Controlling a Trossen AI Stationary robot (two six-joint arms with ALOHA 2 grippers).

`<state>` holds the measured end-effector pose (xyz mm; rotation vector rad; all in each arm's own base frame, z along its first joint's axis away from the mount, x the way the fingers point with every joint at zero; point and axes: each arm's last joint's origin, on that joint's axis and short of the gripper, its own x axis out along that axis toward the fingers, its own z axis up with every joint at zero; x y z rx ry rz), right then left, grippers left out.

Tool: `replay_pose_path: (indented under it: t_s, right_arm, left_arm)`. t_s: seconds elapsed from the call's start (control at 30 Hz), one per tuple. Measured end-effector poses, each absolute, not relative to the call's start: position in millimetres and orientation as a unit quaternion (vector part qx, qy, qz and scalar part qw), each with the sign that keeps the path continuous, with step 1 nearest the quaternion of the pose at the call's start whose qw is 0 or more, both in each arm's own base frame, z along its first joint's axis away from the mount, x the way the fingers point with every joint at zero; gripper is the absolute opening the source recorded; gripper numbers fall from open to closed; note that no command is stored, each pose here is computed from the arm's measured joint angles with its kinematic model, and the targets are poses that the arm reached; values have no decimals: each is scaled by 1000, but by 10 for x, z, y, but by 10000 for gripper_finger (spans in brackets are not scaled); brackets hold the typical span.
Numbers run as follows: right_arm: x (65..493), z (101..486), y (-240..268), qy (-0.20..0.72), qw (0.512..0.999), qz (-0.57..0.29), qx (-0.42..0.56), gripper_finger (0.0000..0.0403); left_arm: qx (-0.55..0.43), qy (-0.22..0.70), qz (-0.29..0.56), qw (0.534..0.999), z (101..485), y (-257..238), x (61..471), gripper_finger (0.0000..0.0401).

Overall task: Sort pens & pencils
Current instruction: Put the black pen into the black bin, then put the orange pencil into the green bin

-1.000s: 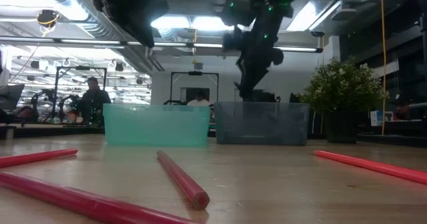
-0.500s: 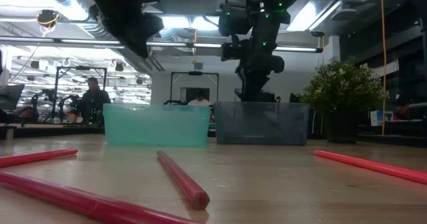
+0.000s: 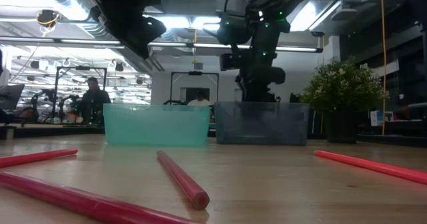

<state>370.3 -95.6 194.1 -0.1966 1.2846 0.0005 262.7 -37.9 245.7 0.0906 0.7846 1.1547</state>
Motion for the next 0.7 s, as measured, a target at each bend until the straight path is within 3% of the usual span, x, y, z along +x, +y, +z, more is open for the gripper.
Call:
replay_pose_path:
  t_s: [0.23, 0.43, 0.7]
  right_arm:
    - [3688, 1889, -952, 598, 796, 3, -94, 43]
    - [3684, 1836, -950, 592, 802, -5, -86, 73]
    - [3720, 1848, -960, 576, 812, -4, -98, 56]
  left_arm:
    - [44, 360, 532, 765, 2459, -378, 2626, 85]
    - [44, 359, 532, 765, 2459, -378, 2626, 85]
    - [45, 360, 532, 765, 2459, -378, 2625, 85]
